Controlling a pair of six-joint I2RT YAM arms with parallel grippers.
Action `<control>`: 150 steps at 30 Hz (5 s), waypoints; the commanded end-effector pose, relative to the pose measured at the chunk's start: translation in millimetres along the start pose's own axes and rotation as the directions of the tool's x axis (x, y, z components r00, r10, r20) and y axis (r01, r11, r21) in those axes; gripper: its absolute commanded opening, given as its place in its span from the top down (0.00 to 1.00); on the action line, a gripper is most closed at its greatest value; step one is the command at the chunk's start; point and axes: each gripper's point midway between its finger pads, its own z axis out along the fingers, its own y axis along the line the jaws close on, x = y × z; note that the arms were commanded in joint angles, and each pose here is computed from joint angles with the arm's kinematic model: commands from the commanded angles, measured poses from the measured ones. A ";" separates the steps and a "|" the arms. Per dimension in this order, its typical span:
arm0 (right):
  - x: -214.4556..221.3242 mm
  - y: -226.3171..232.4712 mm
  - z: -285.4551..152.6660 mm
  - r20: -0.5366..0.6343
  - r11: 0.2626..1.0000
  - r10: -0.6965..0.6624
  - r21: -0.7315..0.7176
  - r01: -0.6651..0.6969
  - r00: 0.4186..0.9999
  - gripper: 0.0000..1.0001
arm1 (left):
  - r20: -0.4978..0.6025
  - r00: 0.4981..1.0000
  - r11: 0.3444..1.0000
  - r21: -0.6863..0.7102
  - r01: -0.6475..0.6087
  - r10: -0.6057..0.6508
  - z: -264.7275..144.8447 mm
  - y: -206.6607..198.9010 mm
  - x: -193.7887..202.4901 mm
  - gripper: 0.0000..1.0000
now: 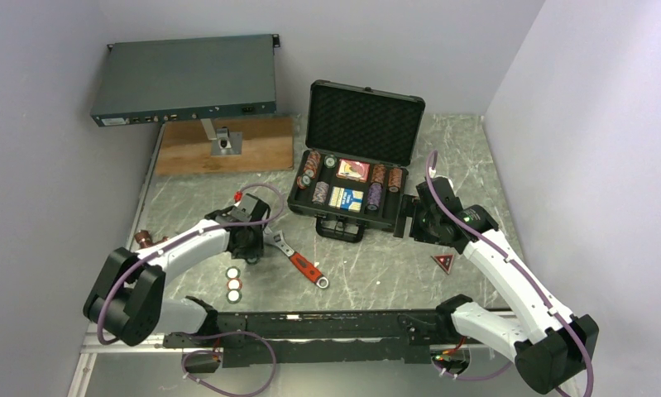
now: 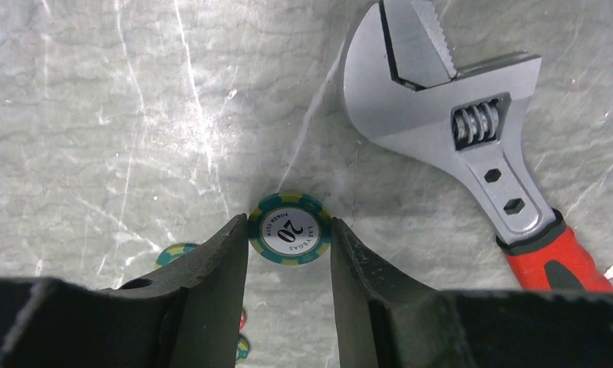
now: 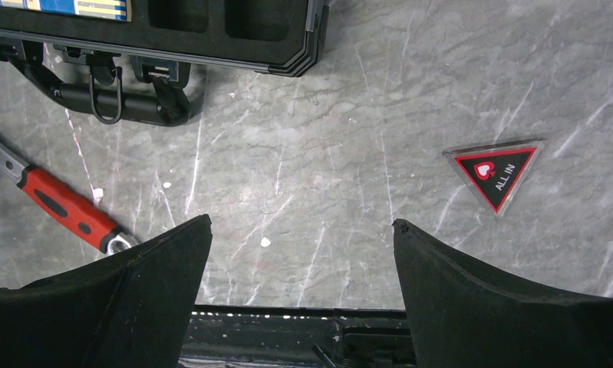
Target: Pack up texas hold em set
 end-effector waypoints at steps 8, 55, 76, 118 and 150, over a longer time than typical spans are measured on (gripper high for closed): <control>-8.3 6.3 -5.2 0.033 0.999 0.024 -0.032 -0.023 0.999 0.09 | 0.075 0.997 0.999 0.031 0.011 -0.013 -35.6 -3.5 -22.0 0.78; -5.8 -9.1 -14.4 0.057 1.000 0.020 0.022 -0.022 0.998 0.09 | 0.204 0.974 0.963 0.225 -0.146 0.100 -43.4 -150.3 -197.6 0.70; -8.1 12.9 9.5 0.015 0.999 0.032 -0.042 -0.032 0.999 0.09 | 0.096 0.994 0.997 0.056 0.052 -0.057 -66.4 -18.6 -45.3 0.29; -2.4 48.2 23.8 -0.100 0.983 0.068 -0.161 -0.084 0.993 0.12 | -0.048 0.823 0.811 -0.208 0.546 -0.566 -24.5 57.0 105.8 0.42; 3.9 36.8 18.5 -0.084 0.988 0.052 -0.139 -0.063 0.995 0.12 | 0.046 0.909 0.898 0.181 0.400 -0.414 -19.5 -44.4 -13.4 0.69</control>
